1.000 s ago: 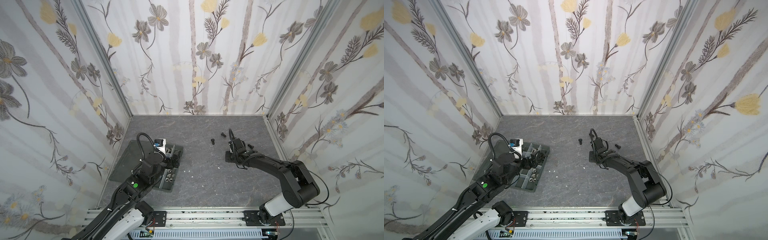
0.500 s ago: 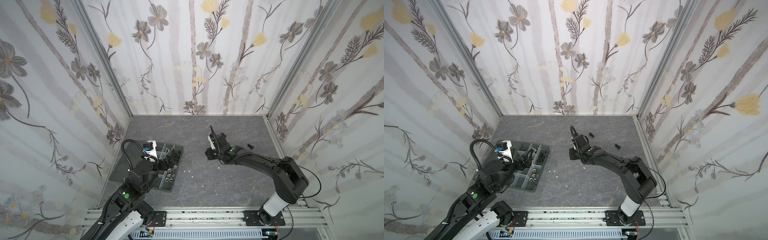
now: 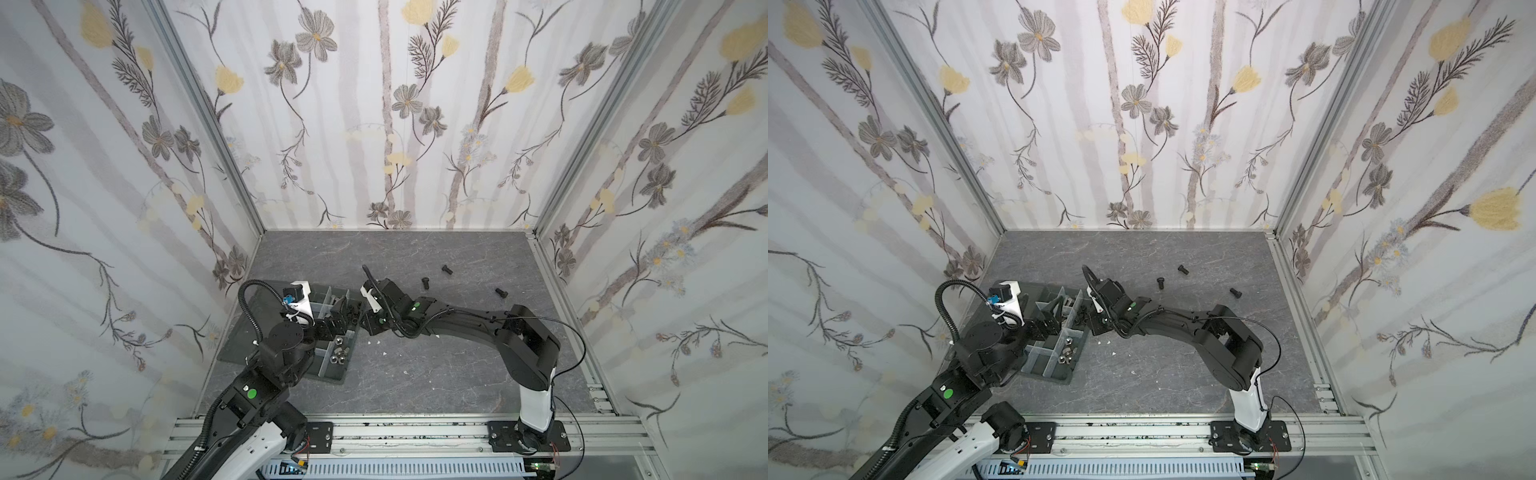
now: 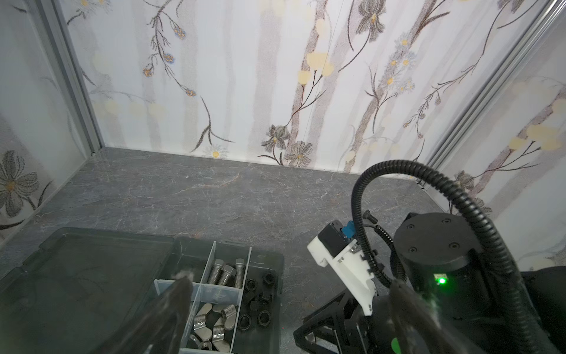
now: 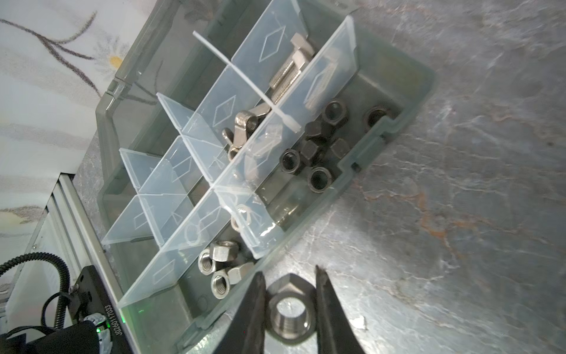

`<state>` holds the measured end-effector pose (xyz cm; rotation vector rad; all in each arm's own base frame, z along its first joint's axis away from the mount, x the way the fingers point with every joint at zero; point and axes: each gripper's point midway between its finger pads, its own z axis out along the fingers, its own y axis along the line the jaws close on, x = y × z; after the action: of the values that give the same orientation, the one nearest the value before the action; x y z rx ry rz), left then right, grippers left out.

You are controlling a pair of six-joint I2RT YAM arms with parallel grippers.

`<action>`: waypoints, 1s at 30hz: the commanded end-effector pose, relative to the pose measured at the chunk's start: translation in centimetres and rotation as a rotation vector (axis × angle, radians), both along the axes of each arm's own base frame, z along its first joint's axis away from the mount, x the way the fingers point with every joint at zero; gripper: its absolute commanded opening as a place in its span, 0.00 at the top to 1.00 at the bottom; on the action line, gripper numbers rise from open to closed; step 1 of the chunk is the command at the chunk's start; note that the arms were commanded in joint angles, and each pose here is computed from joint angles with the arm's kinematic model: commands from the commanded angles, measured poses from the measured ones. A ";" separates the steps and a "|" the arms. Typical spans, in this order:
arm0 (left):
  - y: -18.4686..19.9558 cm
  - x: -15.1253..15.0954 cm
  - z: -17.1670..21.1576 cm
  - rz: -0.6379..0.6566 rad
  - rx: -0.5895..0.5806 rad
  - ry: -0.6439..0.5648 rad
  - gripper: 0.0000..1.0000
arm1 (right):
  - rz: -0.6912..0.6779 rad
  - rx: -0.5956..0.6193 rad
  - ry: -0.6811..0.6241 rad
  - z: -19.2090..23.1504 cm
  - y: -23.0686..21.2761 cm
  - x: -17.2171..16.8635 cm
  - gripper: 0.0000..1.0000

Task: Sort the screws and nuts into containers
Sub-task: 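Carry the hex nut with the right gripper over the organizer box, then open the right gripper to drop the hex nut into a compartment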

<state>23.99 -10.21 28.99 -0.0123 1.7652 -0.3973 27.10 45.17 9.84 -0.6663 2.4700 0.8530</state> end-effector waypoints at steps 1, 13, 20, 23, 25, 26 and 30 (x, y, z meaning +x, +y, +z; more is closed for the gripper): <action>0.1 0.1 0.7 0.008 -0.025 -0.026 0.00 | 0.029 0.058 0.023 0.6 2.0 -0.9 0.83; 0.0 -0.1 0.9 -0.003 -0.032 -0.033 0.00 | 0.104 0.106 0.082 0.1 5.6 -3.4 0.82; 0.0 -0.2 1.0 -0.009 -0.030 -0.035 0.00 | 0.104 0.112 0.085 0.2 6.0 -3.4 0.63; -0.3 -0.2 0.8 -0.019 -0.028 -0.028 0.00 | 0.100 0.112 0.079 0.4 5.9 -3.3 0.55; -0.4 -0.1 0.7 -0.022 -0.022 -0.020 0.00 | 0.096 0.114 0.067 0.8 5.7 -3.1 0.52; -0.4 0.0 0.6 -0.023 -0.019 -0.015 0.00 | 0.096 0.113 0.064 0.8 5.7 -3.1 0.51; -0.9 0.2 0.3 -0.038 0.000 0.002 0.02 | 0.085 0.119 0.048 1.6 5.1 -2.8 0.50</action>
<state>24.09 -10.86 28.64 0.0136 1.7843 -0.4133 23.79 50.34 10.02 -0.7318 2.4705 1.0398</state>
